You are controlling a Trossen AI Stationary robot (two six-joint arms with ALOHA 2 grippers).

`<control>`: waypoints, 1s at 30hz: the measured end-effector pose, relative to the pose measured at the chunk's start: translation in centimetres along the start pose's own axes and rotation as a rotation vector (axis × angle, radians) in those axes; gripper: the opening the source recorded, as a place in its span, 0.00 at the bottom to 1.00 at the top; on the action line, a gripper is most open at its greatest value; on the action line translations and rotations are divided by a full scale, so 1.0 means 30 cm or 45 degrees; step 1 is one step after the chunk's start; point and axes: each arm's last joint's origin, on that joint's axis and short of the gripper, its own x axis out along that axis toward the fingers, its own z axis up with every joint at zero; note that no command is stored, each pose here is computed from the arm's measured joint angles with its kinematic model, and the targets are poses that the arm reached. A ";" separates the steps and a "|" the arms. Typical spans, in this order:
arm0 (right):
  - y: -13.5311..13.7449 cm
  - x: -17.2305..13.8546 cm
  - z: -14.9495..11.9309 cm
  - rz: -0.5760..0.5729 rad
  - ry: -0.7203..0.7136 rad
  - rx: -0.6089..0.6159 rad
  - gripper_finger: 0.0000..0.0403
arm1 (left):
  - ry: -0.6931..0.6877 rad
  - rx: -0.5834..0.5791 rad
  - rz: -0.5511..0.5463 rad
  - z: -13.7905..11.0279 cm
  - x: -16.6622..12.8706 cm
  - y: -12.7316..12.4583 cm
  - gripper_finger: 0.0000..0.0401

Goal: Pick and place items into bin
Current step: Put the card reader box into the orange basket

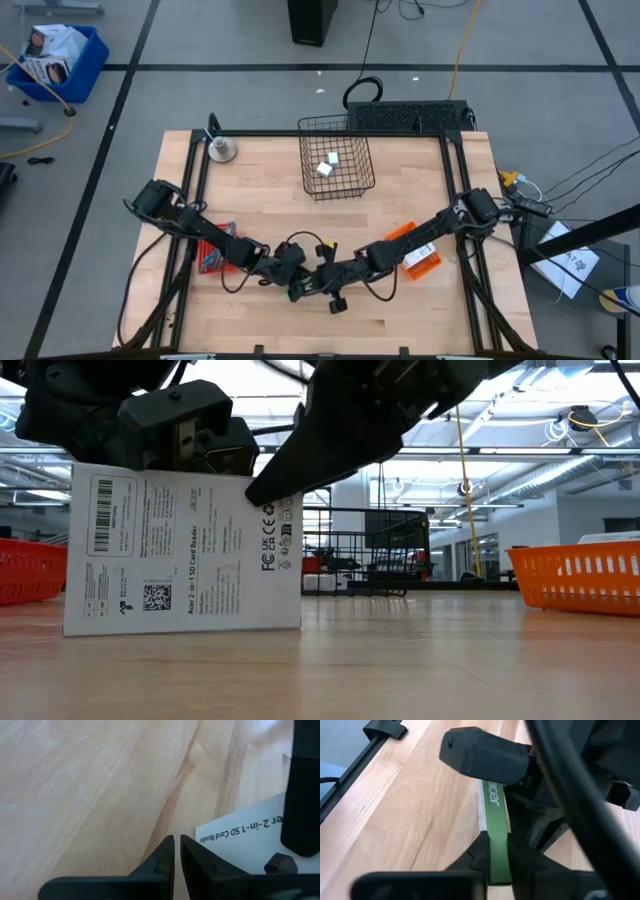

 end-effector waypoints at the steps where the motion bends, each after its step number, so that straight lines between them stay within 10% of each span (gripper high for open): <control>1: 0.003 -0.001 -0.002 -0.002 0.008 0.001 0.07 | -0.008 0.004 -0.007 0.002 0.001 -0.001 0.09; 17: 0.074 -0.283 0.064 -0.196 0.028 0.364 0.07 | -0.267 0.105 -0.088 0.137 -0.128 -0.030 0.09; 30: 0.146 -0.673 -0.027 -0.679 -0.009 0.770 0.07 | -0.284 0.188 -0.121 0.131 -0.144 -0.054 0.09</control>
